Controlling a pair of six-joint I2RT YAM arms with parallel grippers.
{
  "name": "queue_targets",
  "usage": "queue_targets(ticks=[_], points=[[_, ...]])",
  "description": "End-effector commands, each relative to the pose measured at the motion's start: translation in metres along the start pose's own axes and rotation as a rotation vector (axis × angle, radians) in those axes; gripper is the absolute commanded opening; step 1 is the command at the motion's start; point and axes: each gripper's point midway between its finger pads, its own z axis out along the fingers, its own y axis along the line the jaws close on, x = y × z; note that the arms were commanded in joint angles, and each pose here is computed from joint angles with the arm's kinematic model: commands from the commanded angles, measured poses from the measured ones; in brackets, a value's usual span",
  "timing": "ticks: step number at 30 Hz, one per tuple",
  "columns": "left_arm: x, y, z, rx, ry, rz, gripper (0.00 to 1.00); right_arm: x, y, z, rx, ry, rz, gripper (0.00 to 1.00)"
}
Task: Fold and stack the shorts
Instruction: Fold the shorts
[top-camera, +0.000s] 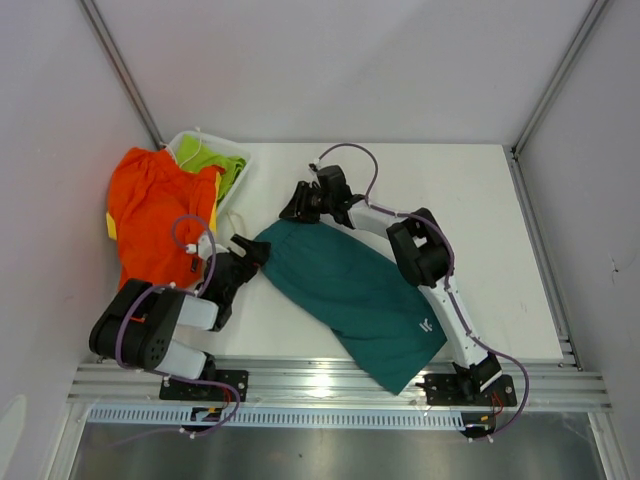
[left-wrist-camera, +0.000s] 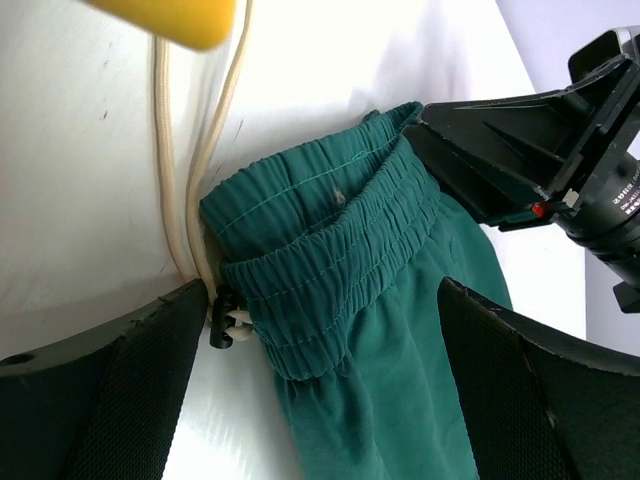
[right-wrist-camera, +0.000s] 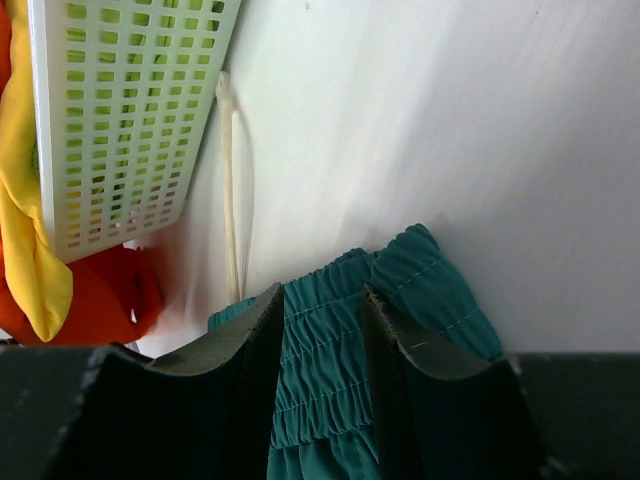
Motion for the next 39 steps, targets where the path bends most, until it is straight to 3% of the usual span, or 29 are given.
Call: queue_targets(ticks=[1, 12, 19, 31, 33, 34, 39], points=[[0.008, 0.01, 0.001, -0.024, 0.025, -0.016, 0.99, 0.006, -0.016, 0.006, 0.049, 0.027, 0.019, 0.4], [0.015, 0.0, 0.024, 0.018, 0.049, -0.03, 0.99, 0.05, -0.026, 0.011, 0.048, 0.121, 0.019, 0.4], [0.013, -0.005, 0.038, 0.063, 0.024, -0.008, 0.9, 0.063, -0.017, 0.013, 0.024, 0.152, -0.001, 0.4], [-0.002, -0.024, 0.038, 0.113, -0.015, 0.094, 0.28, 0.062, -0.01, 0.006, 0.023, 0.152, -0.029, 0.4], [-0.01, -0.031, 0.034, 0.12, -0.032, 0.111, 0.13, 0.058, -0.006, 0.004, 0.022, 0.148, -0.036, 0.4], [-0.013, -0.031, 0.033, 0.115, -0.041, 0.13, 0.0, 0.05, -0.007, 0.001, 0.021, 0.135, -0.037, 0.4], [-0.026, -0.03, 0.022, 0.067, -0.077, 0.19, 0.0, 0.014, 0.016, -0.029, 0.002, 0.098, -0.054, 0.45]])
